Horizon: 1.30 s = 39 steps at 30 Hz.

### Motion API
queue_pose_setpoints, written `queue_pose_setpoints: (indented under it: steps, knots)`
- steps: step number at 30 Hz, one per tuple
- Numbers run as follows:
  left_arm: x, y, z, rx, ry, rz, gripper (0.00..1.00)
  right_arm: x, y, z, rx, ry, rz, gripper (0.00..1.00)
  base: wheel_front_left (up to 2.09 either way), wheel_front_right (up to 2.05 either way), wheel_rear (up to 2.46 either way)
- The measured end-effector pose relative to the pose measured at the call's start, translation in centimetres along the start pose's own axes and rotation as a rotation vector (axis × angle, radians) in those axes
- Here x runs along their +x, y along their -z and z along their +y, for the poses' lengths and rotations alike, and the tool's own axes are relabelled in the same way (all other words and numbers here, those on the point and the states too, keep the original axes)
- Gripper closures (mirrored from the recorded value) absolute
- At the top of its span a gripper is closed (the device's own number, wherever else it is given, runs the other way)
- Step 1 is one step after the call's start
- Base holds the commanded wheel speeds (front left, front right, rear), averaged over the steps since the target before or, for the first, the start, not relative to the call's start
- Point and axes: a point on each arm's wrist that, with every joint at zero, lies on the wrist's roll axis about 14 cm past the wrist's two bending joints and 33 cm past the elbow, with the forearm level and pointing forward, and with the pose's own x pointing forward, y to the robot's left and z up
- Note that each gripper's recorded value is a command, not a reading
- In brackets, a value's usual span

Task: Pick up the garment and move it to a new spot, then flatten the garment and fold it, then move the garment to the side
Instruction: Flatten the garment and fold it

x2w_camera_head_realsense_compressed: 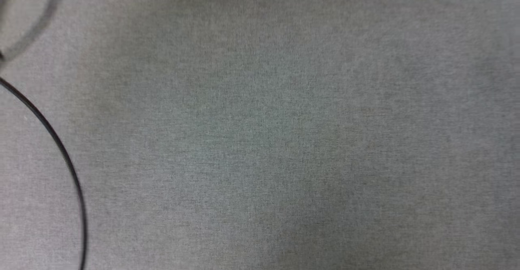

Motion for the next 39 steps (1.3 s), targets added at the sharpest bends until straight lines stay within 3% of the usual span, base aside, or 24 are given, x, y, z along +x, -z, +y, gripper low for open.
queue_pose_setpoints:
  steps: [12, 20, 26, 39]
  knots:
    - [-8.4, 10.3, -5.1, -0.146, 0.057, 0.173, 1.0, -8.4, 9.4, 8.0, 0.13, -0.154, 0.183, 1.0, 0.0, 0.0, 0.0]
    - [-16.7, 15.9, -8.3, -0.242, 0.026, 0.313, 1.0, -16.5, 14.7, 11.6, 0.214, -0.203, 0.314, 1.0, 0.0, 0.0, 0.0]
    - [-23.0, 17.6, -10.6, -0.329, -0.019, 0.391, 1.0, -22.4, 16.9, 12.3, 0.288, -0.177, 0.38, 1.0, 0.0, 0.0, 0.0]
    - [-35.2, 21.0, -12.9, -0.383, -0.127, 0.566, 1.0, -34.8, 20.6, 15.5, 0.399, -0.169, 0.525, 1.0, 0.0, 0.0, 0.0]
